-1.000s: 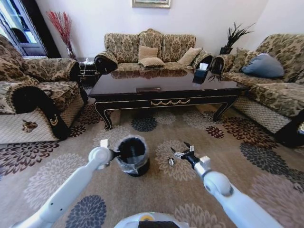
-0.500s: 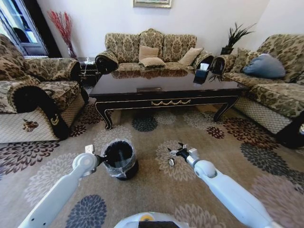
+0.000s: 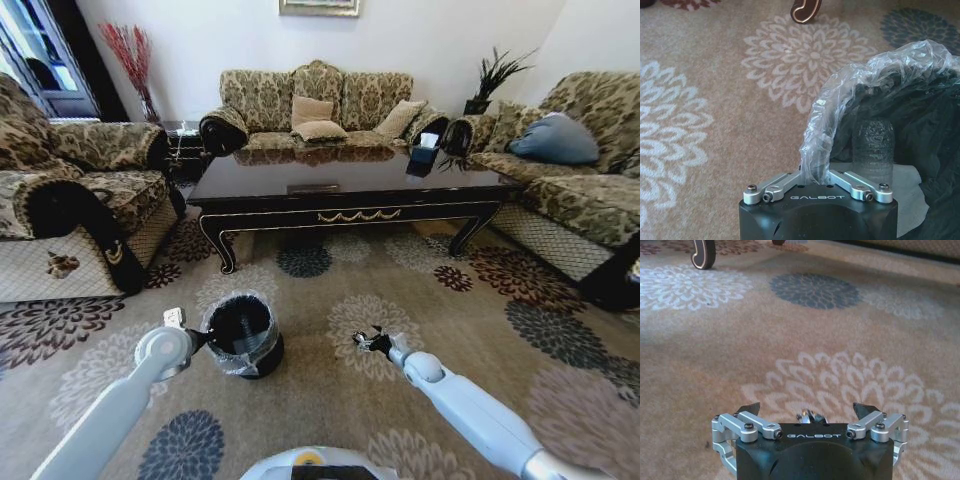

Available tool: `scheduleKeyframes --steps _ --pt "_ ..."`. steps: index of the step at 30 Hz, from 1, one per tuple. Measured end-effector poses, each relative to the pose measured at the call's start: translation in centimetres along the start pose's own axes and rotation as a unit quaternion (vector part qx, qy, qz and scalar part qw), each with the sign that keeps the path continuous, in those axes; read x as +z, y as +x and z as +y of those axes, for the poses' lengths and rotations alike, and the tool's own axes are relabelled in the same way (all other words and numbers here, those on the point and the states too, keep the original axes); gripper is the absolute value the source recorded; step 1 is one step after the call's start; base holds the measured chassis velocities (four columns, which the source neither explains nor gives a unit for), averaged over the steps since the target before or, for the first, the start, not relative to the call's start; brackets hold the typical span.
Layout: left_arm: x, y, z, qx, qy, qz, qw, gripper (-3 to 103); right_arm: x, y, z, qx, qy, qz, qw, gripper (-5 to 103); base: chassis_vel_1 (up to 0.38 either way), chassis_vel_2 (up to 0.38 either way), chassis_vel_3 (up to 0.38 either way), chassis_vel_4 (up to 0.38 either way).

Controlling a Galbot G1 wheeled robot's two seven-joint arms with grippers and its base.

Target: Move to the front of the table and pick up the trash from the floor, then place it into the trash bin.

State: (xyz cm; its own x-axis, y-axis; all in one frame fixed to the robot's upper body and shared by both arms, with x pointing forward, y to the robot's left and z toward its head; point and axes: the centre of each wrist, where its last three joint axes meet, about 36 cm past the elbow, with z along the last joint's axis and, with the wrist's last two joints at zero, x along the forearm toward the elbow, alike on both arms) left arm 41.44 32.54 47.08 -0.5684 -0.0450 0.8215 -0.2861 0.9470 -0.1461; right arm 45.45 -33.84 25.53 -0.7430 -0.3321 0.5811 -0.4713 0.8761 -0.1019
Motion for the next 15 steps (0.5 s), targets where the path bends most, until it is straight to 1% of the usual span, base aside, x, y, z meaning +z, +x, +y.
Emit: scheduleKeyframes --steps 5,15 --pt "0.2 0.1 0.1 -0.004 0.001 0.002 1.0000 0 1.1 -1.1 -0.8 0.001 -0.003 0.003 1.000 100 0.000 0.000 0.000 0.000" --pt "0.2 0.3 -0.3 0.000 -0.002 0.002 1.0000 0 2.9 -2.6 -1.2 0.016 -0.013 0.021 1.000 100 0.000 0.000 0.000 0.000"
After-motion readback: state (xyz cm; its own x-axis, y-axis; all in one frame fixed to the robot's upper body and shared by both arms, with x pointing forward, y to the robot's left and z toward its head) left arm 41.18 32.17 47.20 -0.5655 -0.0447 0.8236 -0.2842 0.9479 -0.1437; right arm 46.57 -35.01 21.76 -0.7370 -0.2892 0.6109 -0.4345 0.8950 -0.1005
